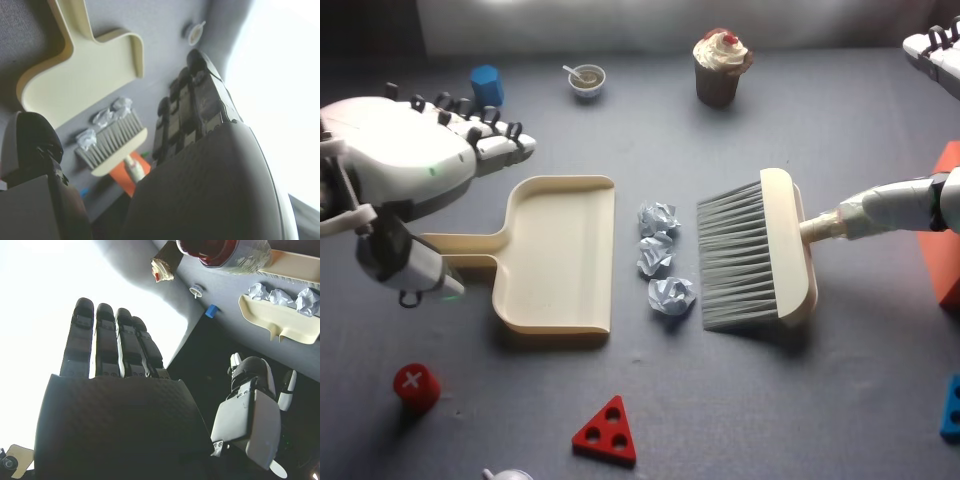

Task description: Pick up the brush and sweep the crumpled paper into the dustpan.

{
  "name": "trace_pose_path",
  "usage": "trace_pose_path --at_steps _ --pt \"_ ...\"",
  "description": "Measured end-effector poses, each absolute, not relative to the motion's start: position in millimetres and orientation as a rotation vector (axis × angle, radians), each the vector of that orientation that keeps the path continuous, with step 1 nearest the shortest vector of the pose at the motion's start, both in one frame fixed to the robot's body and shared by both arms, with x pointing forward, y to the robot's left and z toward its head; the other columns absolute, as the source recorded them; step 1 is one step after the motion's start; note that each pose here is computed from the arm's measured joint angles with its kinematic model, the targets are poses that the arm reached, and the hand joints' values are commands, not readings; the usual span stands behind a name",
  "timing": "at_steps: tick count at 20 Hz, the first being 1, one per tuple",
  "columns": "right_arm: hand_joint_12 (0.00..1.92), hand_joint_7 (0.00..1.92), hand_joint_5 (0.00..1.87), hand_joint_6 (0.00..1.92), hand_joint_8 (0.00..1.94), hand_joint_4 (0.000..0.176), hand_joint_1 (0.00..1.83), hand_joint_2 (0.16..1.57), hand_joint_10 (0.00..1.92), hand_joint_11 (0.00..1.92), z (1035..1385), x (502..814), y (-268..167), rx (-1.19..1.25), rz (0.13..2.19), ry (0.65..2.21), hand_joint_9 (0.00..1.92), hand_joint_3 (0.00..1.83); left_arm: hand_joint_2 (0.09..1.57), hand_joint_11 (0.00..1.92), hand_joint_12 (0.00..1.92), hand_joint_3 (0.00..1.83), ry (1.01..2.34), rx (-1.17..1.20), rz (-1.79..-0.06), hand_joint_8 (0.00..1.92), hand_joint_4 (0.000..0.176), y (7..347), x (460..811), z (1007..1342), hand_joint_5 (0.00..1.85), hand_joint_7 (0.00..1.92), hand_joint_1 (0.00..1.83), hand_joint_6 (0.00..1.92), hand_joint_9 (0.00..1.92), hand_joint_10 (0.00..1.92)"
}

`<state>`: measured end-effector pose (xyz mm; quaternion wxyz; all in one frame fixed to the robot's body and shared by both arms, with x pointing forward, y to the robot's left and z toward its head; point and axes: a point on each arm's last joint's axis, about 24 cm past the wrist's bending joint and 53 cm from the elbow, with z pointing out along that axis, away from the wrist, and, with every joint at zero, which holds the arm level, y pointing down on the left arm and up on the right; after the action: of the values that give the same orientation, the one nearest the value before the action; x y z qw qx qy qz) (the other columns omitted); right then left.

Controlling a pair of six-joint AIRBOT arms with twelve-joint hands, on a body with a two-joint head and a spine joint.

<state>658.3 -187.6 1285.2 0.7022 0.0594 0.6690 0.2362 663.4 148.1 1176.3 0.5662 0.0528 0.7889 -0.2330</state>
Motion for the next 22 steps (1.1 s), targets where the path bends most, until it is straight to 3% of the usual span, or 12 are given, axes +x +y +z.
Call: trace_pose_path --at_steps 17,20,22 --pt "0.02 0.07 0.02 0.01 0.01 0.000 0.00 0.89 0.01 0.11 1285.3 658.3 -187.5 0.132 0.526 1.489 0.09 0.00 0.98 0.11 0.04 0.00 1.861 0.063 -0.525 0.00 0.000 156.9 681.0 1161.7 0.07 0.08 0.95 0.00 0.09 0.00" --pt "0.02 0.06 0.02 0.00 0.00 0.000 0.00 0.89 0.01 0.13 1285.3 658.3 -187.5 0.131 0.525 1.488 0.09 0.00 0.94 0.12 0.04 0.00 1.877 0.058 -0.526 0.01 0.000 154.9 683.1 1153.3 0.10 0.09 1.02 0.01 0.11 0.01" --pt "0.00 0.01 0.00 0.00 0.00 0.000 0.00 0.91 0.00 0.06 1285.2 658.3 -187.7 0.132 0.526 1.489 0.04 0.01 0.95 0.13 0.04 0.00 1.894 0.045 -0.524 0.00 0.000 155.9 684.8 1145.4 0.07 0.07 0.99 0.00 0.09 0.00"
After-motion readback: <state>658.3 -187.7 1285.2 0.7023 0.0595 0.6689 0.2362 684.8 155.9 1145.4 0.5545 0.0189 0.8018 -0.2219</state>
